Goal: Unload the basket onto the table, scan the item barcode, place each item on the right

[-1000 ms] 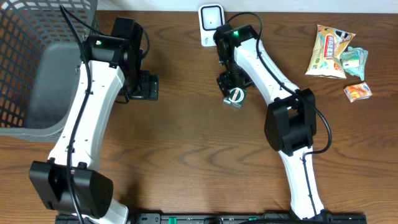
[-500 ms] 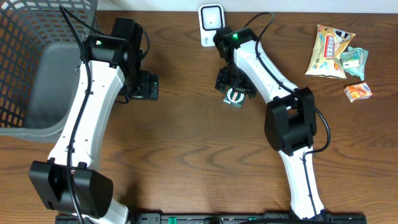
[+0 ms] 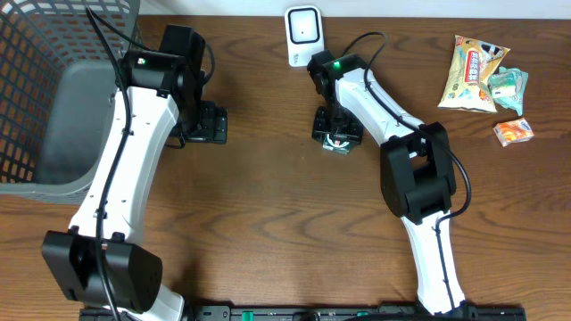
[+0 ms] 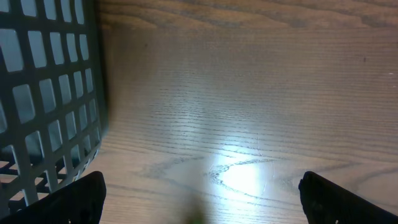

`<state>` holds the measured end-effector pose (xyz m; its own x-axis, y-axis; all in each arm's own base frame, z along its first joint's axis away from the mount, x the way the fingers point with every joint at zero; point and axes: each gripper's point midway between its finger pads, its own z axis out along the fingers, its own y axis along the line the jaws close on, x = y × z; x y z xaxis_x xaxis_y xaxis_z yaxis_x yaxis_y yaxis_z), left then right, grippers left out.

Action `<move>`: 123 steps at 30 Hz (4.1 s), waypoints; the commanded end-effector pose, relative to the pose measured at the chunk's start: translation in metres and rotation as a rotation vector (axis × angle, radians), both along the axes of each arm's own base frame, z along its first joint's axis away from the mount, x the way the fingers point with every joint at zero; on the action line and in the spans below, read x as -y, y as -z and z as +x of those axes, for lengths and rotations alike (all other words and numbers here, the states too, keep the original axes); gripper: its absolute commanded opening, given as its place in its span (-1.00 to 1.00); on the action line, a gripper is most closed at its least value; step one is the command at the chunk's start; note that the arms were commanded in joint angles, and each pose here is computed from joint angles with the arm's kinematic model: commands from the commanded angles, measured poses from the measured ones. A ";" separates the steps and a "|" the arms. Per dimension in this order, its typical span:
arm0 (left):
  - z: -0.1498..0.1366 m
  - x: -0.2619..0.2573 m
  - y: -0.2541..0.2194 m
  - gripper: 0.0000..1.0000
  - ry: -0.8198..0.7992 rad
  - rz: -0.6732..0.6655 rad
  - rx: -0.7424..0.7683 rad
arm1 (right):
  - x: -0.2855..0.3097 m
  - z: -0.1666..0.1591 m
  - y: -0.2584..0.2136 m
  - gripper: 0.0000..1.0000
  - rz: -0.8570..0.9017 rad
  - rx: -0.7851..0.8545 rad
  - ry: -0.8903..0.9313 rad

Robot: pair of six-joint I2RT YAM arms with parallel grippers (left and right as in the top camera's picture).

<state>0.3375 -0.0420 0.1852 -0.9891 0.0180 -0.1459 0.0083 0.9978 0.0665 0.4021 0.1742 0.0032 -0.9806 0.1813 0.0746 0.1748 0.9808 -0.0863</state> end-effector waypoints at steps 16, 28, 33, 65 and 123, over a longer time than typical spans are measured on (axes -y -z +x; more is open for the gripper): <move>0.000 -0.004 0.001 0.96 -0.015 0.015 -0.002 | 0.007 0.027 -0.057 0.45 -0.154 0.033 -0.713; 0.000 -0.004 0.001 0.95 -0.015 0.015 -0.002 | -0.074 -0.023 -0.052 0.03 0.279 -0.086 -0.186; 0.000 -0.004 0.001 0.96 -0.015 0.015 -0.002 | -0.071 -0.017 -0.042 -0.75 0.112 0.000 -0.275; 0.000 -0.004 0.001 0.96 -0.015 0.015 -0.002 | 0.085 -0.013 -0.041 -0.98 -0.244 -0.130 -0.028; 0.000 -0.004 0.001 0.96 -0.015 0.015 -0.002 | 0.069 0.013 -0.027 0.69 -0.056 -0.053 0.028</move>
<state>0.3377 -0.0420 0.1852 -0.9890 0.0180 -0.1466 0.0083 0.9978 0.0664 0.4100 0.1165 0.0285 -0.9557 0.2552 0.1467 0.2427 0.9652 -0.0977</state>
